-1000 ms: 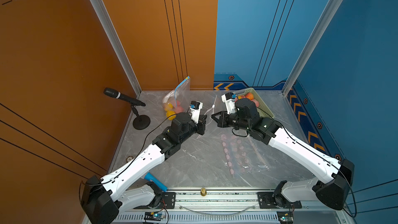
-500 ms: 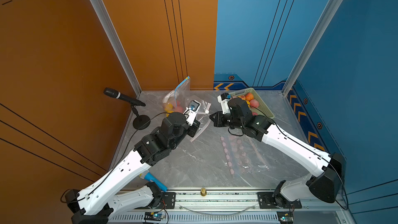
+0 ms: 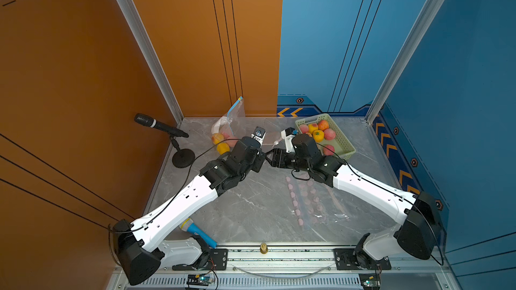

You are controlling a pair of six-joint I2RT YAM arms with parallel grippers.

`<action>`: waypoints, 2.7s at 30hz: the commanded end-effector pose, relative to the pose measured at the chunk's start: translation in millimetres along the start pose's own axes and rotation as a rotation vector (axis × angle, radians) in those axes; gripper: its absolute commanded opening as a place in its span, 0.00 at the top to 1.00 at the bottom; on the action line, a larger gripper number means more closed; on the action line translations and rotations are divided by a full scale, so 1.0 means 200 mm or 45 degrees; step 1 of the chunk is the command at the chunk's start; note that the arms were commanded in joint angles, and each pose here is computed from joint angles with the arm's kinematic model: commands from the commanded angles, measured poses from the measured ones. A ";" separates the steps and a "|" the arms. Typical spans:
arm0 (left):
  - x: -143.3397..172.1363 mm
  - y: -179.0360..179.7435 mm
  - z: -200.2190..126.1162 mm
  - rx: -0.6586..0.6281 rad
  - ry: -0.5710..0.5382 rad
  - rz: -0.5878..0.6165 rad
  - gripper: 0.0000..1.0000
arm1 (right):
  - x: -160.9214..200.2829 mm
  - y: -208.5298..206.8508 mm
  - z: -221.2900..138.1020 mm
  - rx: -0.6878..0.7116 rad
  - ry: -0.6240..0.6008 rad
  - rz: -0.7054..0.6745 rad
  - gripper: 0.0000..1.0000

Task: Place the peach in a zip-top bag and seal the zipper
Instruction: Open the zipper of the food storage bag at the center of the board.

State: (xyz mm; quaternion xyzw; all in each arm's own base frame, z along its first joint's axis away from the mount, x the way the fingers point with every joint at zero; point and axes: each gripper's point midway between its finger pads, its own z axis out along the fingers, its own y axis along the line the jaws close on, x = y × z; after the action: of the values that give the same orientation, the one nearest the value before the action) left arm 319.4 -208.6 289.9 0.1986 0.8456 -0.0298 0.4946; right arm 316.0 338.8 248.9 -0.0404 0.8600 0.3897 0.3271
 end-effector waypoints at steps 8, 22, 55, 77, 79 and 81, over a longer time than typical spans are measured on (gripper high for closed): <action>0.01 -0.14 0.06 0.166 0.066 -0.370 1.00 | -0.12 -0.18 0.07 0.230 -0.315 0.081 0.24; 0.00 -0.14 0.06 0.107 -0.003 -0.577 1.00 | 0.06 -0.51 0.17 0.568 -0.224 0.052 0.21; 0.13 -0.11 0.17 -0.117 0.061 -0.539 1.00 | 0.24 -0.46 0.37 0.476 0.100 -0.082 0.00; 0.18 -0.05 0.34 -0.211 0.145 -0.543 1.00 | 0.18 -0.42 0.03 0.426 0.239 -0.246 0.03; 0.16 -0.05 0.35 -0.198 0.133 -0.551 1.00 | 0.17 -0.41 -0.02 0.419 0.225 -0.237 0.03; 0.14 -0.05 0.34 -0.187 0.127 -0.550 1.00 | 0.15 -0.41 -0.07 0.414 0.211 -0.224 0.04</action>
State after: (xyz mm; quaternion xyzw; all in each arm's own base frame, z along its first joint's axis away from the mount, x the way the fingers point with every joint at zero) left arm 357.0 -214.1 217.3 -0.0243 0.8976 -0.0283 0.4392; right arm 325.0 292.5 196.3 -0.0857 0.9170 0.2264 0.3170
